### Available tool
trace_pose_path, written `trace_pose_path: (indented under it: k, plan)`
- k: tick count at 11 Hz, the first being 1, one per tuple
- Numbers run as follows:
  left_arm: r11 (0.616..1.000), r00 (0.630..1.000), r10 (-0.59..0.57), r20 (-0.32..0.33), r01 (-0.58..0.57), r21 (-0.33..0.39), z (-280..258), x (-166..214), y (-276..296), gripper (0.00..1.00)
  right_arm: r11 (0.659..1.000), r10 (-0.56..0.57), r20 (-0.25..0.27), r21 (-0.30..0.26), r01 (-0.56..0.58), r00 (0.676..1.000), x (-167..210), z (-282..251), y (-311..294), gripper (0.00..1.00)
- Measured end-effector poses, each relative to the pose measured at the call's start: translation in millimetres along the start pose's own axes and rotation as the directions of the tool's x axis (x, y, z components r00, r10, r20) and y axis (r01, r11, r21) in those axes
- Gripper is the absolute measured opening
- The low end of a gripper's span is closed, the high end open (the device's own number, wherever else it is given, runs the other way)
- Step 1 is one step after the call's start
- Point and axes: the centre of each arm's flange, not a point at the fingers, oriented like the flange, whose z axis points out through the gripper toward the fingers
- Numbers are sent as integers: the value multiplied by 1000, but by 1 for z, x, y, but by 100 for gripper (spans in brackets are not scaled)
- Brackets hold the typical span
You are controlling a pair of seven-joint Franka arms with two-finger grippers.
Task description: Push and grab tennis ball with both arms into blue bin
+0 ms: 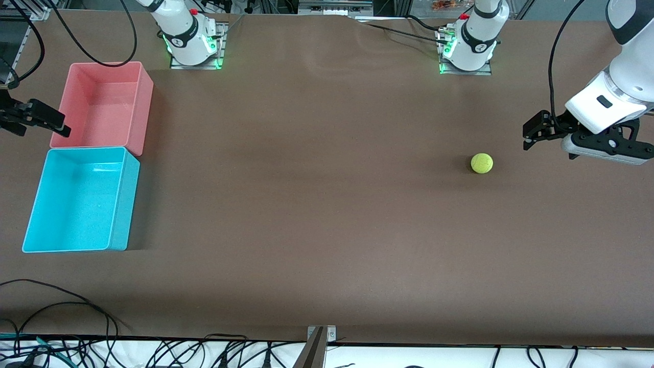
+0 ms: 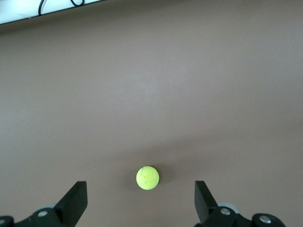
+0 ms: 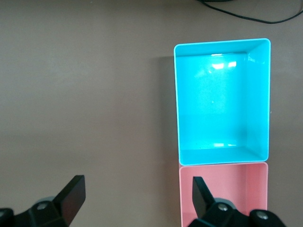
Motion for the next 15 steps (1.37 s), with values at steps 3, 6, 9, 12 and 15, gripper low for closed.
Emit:
trace_pose_path:
  k: [3, 6, 9, 12, 15]
  plan:
    - [1000, 1000, 0, 1, 0, 0, 0, 0, 0, 100, 1000, 4, 0, 0, -4, 1000, 0, 0, 2, 100]
    - [1000, 1000, -4, 1, 4, 0, 0, 0, -2, 100, 1000, 5, -1, 0, -5, 1000, 0, 0, 3, 100]
    - [1000, 1000, -6, 1, 6, 0, 0, 0, -3, 100, 1000, 6, -1, 0, -6, 1000, 0, -1, 3, 100]
    - [1000, 1000, -8, 1, 8, 1, 0, -1, -4, 100, 1000, 7, -1, 0, -7, 1000, 0, -1, 3, 100]
    - [1000, 1000, -12, 1, 12, 1, 0, -1, -6, 100, 1000, 7, -2, 0, -7, 1000, 0, -1, 3, 100]
